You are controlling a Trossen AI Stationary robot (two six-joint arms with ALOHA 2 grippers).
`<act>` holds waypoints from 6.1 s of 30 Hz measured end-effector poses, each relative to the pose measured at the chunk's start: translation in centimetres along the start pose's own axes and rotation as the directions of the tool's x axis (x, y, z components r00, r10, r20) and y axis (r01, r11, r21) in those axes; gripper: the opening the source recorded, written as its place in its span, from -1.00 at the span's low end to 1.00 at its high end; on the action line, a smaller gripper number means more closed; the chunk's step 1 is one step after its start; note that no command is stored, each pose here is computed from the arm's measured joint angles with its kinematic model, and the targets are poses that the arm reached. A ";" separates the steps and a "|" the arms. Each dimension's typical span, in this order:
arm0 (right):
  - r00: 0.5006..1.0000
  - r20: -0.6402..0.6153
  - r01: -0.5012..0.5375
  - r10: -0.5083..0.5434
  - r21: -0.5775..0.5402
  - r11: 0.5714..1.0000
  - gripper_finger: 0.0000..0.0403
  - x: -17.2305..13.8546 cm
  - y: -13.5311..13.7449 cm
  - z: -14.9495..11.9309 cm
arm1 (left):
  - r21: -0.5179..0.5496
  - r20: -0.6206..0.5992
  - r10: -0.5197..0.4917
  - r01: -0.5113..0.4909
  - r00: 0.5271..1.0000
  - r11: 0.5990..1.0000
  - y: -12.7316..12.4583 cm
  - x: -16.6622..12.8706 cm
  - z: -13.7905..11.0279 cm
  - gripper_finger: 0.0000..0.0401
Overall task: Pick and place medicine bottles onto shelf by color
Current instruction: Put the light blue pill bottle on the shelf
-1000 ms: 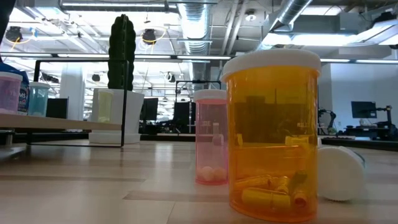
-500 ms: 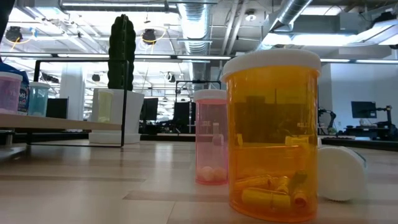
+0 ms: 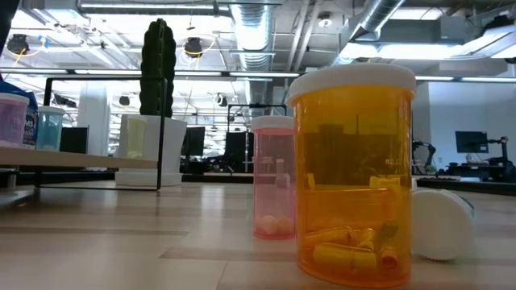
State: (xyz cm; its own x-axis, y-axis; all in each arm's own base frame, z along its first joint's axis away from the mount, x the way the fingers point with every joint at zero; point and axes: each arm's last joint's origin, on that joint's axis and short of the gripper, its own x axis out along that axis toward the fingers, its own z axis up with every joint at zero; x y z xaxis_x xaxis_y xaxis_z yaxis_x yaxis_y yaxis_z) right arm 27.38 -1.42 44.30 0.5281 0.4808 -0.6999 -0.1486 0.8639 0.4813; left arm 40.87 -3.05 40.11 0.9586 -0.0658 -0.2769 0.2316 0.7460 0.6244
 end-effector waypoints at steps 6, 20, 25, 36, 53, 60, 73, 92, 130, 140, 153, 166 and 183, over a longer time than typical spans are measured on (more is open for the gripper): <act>1.000 0.001 -0.001 0.001 -0.001 1.000 -0.48 0.0 0.0 0.0 | 0.000 0.001 -0.001 0.001 1.000 1.000 0.0 0.0 0.0 -0.61; 1.000 0.016 0.013 -0.013 -0.001 1.000 0.07 -1.2 0.8 0.0 | -0.003 0.012 0.016 -0.016 1.000 1.000 0.1 0.1 0.1 -0.59; 0.999 0.043 0.032 -0.032 0.012 0.999 0.25 -4.0 1.7 -0.4 | -0.052 0.006 0.008 -0.008 1.000 0.999 0.0 0.1 0.0 -0.57; 0.955 0.207 0.222 -0.212 -0.028 0.975 0.26 -9.9 4.5 -3.6 | -0.395 -0.283 -0.156 0.033 0.946 0.918 -1.6 -1.1 -2.3 -0.56; 0.889 0.305 0.371 -0.341 -0.046 0.928 0.26 -12.6 5.8 -6.1 | -0.648 -0.708 -0.556 -0.090 0.435 0.756 -9.0 -8.5 -2.5 -0.57; 0.901 0.254 0.380 -0.351 -0.074 0.922 0.26 -11.6 5.1 -6.2 | -0.620 -0.755 -0.461 -0.278 0.467 0.734 -9.9 -12.9 -2.5 -0.52; 0.907 0.127 0.407 -0.402 -0.016 0.913 0.26 -8.2 2.7 -6.4 | -0.641 -0.767 -0.430 -0.523 0.477 0.562 -12.9 -15.9 -9.6 -0.51; 0.895 0.173 0.411 -0.412 0.046 0.911 0.26 -7.9 2.4 -5.8 | -0.619 -0.785 -0.475 -0.476 0.398 0.625 -15.0 -14.6 -15.3 -0.51; 0.884 0.178 0.427 -0.433 0.070 0.901 0.26 -8.3 1.9 -5.7 | -0.595 -0.795 -0.461 -0.656 0.395 0.464 -14.7 -14.6 -15.2 -0.51; 0.865 0.184 0.455 -0.467 0.107 0.884 0.26 -8.9 1.0 -5.8 | -0.590 -0.775 -0.464 -0.756 0.430 0.284 -13.3 -14.8 -13.3 -0.51; 0.857 0.185 0.468 -0.482 0.113 0.876 0.26 -9.1 0.7 -5.8 | -0.501 -0.787 -0.506 -0.844 0.353 0.192 -14.2 -14.5 -14.2 -0.51; 0.857 0.182 0.468 -0.481 0.115 0.876 0.26 -9.1 0.7 -5.8 | -0.475 -0.800 -0.535 -0.831 0.272 0.287 -15.4 -12.2 -15.4 -0.51; 0.863 0.156 0.466 -0.480 0.118 0.877 0.26 -9.1 0.7 -6.1 | -0.434 -0.824 -0.510 -0.852 0.245 0.293 -15.5 -12.3 -15.6 -0.40</act>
State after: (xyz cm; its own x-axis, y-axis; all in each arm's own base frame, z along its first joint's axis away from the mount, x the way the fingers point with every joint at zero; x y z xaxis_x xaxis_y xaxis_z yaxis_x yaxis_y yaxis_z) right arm 17.42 -4.28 47.79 0.6580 -0.0230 -0.7527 0.2148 0.9637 0.1583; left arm 22.95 -3.49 22.45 -0.0196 0.1496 -0.9886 -0.8206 0.5625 0.1013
